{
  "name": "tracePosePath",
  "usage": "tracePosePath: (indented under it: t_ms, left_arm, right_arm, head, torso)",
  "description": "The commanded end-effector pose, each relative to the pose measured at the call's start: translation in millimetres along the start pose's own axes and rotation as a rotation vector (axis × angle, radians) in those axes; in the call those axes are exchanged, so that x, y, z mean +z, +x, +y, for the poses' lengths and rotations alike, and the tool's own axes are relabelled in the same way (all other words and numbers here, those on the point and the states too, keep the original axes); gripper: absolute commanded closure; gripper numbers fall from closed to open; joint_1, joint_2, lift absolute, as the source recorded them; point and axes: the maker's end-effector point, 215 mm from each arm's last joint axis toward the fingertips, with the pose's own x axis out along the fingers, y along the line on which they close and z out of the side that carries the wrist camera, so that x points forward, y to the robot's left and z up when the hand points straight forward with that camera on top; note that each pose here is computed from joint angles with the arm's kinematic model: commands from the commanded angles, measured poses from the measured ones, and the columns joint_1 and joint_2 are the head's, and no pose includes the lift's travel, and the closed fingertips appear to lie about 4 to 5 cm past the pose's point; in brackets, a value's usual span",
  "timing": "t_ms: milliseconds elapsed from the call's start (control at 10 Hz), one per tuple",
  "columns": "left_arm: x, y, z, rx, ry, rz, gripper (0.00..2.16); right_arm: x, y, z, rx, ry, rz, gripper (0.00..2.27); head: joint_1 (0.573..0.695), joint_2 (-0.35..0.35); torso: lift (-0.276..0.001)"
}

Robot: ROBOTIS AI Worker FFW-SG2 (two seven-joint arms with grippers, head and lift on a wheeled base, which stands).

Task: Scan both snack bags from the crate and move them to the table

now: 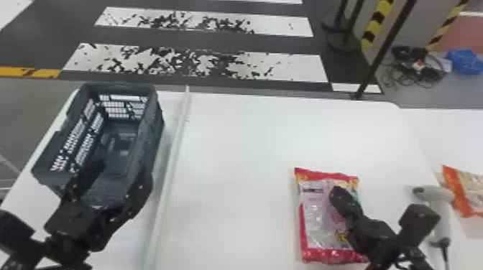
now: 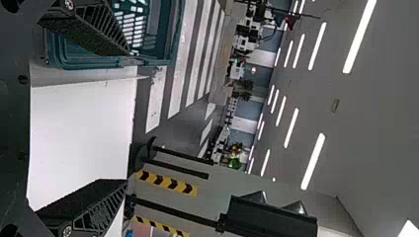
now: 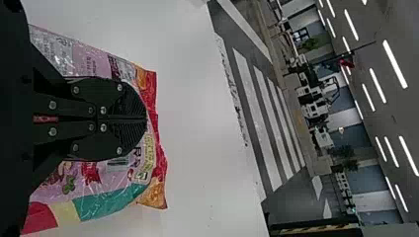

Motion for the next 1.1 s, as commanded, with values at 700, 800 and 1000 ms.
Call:
tracePosePath:
  t_ms: [700, 800, 1000]
  left_arm:
    - [-2.5, 4.2, 0.9, 0.005, 0.001, -0.001, 0.07]
    - [-1.5, 4.9, -1.5, 0.002, -0.001, -0.003, 0.07]
    - [1.7, 5.3, -1.8, 0.0, 0.004, -0.009, 0.07]
  right_arm:
    - [41.9, -27.6, 21.9, 0.111, -0.057, -0.078, 1.76]
    - [60.6, -41.3, 32.5, 0.137, -0.087, -0.106, 1.09]
    - [85.3, -59.8, 9.8, 0.153, -0.135, -0.144, 0.0]
  head:
    - [0.695, -0.076]
    - [0.695, -0.07]
    - [0.695, -0.061]
  torso:
    - [-0.087]
    - [-0.087]
    - [-0.087]
